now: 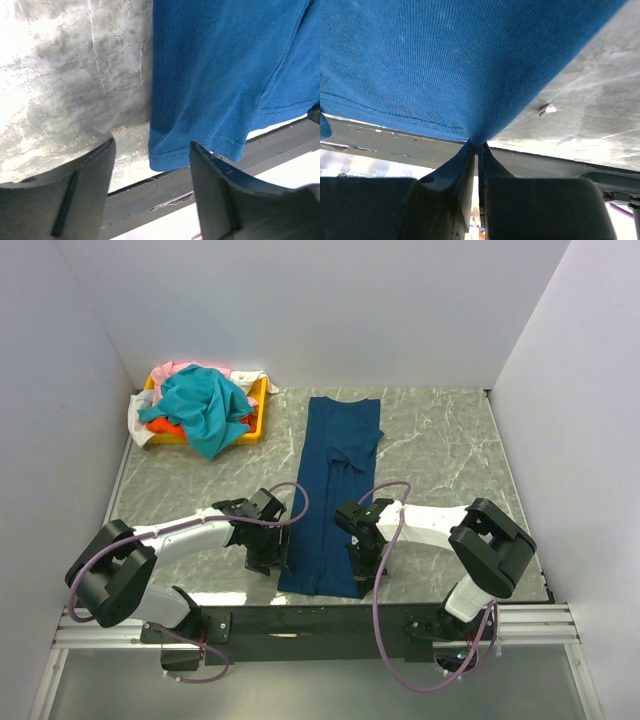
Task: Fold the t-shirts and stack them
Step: Fold the tshirt
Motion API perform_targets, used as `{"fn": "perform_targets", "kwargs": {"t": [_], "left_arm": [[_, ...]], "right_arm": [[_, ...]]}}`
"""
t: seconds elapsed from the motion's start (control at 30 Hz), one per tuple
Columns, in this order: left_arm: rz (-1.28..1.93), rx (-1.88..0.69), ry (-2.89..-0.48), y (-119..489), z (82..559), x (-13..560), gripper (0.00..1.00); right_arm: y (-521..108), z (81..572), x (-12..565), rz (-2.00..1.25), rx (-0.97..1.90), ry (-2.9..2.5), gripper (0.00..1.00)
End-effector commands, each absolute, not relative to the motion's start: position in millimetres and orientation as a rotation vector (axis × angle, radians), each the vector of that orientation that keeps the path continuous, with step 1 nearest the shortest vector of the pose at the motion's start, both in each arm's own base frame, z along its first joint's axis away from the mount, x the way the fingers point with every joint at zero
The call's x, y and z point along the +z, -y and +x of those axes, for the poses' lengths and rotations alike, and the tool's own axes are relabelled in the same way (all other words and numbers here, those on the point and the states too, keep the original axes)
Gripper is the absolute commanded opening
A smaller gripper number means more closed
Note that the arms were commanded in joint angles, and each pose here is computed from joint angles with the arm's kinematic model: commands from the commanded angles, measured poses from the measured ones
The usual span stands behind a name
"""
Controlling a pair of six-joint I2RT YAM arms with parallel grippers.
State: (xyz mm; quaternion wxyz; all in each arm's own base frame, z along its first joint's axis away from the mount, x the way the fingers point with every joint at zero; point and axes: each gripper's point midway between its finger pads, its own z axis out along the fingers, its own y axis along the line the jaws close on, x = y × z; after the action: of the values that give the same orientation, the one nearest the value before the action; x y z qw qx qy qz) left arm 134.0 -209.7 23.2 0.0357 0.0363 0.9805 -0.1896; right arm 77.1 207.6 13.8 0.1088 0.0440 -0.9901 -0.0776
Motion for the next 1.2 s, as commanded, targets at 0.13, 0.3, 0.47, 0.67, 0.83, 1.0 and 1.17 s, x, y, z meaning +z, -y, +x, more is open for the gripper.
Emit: {"fn": "perform_targets", "kwargs": {"t": [0.13,0.3,0.47,0.67,0.83,1.0,1.17], "left_arm": [[0.105,-0.547,-3.048,209,127,14,0.60],[0.120,-0.583,-3.076,213,119,10,0.52],[0.115,-0.587,-3.112,211,108,7,0.50],[0.040,-0.536,-3.130,202,99,4,0.48],[0.042,-0.531,-3.154,202,94,0,0.43],[0.069,-0.560,-3.160,207,92,-1,0.35],[0.094,-0.557,-3.166,208,93,-3,0.05]], "right_arm": [[-206,69,11,0.113,-0.267,2.910,0.08],[-205,66,9,0.105,-0.286,2.899,0.08],[-205,64,9,0.095,-0.294,2.900,0.08],[-202,62,9,0.081,-0.300,2.905,0.08],[-203,63,9,0.082,-0.302,2.908,0.08],[-203,63,9,0.083,-0.305,2.909,0.08],[-203,66,11,0.089,-0.302,2.923,0.03]]}}
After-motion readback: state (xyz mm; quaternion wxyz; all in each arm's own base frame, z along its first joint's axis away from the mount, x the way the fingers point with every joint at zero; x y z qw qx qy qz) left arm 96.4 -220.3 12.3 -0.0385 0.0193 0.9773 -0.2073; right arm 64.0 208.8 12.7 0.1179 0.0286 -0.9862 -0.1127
